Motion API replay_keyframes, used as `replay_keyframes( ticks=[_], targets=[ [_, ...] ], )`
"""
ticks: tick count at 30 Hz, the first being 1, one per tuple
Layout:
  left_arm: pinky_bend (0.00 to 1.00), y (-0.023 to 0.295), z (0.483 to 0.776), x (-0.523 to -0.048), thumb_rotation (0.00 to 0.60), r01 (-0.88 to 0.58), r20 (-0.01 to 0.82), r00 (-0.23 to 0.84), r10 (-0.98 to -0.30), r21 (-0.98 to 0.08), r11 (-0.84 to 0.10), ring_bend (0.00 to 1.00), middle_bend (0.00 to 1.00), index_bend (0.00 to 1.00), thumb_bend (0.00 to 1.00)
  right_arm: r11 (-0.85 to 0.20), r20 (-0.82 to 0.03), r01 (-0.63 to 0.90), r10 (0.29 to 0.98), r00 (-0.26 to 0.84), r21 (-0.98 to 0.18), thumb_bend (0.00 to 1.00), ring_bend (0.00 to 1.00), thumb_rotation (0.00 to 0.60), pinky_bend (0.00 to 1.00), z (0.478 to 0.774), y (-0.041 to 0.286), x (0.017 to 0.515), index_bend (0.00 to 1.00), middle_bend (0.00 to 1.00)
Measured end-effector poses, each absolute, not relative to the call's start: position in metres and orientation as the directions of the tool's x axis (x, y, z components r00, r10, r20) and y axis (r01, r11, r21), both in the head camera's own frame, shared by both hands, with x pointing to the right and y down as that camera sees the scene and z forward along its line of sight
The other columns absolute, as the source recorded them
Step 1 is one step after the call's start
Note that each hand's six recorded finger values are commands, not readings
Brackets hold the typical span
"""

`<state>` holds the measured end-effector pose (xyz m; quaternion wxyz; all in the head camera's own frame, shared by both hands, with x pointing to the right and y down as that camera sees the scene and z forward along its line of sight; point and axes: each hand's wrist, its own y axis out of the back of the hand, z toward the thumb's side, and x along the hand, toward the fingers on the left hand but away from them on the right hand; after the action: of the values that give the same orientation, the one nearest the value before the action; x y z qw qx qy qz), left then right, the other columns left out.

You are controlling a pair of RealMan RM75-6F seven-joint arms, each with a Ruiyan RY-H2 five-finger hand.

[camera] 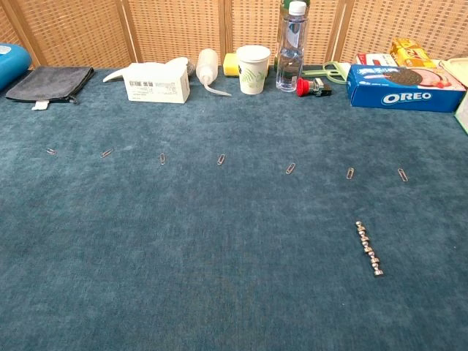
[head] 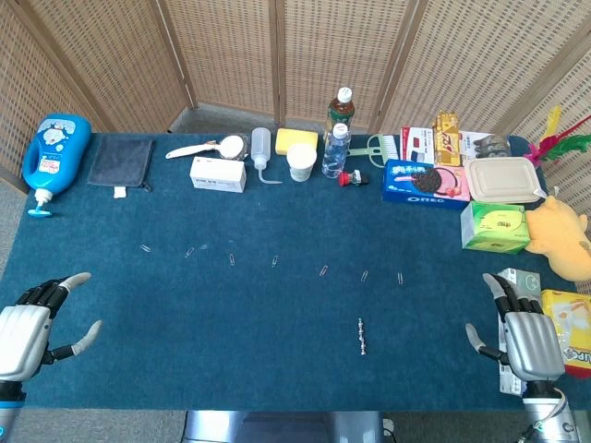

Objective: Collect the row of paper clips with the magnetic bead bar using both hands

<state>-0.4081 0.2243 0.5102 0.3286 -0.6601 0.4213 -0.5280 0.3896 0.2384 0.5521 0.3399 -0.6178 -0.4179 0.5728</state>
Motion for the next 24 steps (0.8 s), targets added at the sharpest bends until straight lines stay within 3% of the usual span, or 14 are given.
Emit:
replay_keyframes(
  ticks=[16, 24],
  targets=[
    [0.27, 0.213, 0.508, -0.406, 0.287, -0.215, 0.4, 0.105, -0.91, -0.885, -0.414, 0.24, 0.27, 0.19, 0.5, -0.425, -0.428, 0.156, 0.904, 0.016, -0.892, 0.39, 0.14, 0.409, 0.23, 0.551, 0.236, 0.383, 0.08, 0.15],
    [0.27, 0.203, 0.505, -0.401, 0.286, -0.217, 0.393, 0.121, -0.911, -0.886, -0.411, 0.25, 0.27, 0.19, 0.5, -0.46, -0.453, 0.197, 0.888, 0.08, -0.866, 0.39, 0.14, 0.41, 0.23, 0.553, 0.233, 0.375, 0.08, 0.15]
  ],
)
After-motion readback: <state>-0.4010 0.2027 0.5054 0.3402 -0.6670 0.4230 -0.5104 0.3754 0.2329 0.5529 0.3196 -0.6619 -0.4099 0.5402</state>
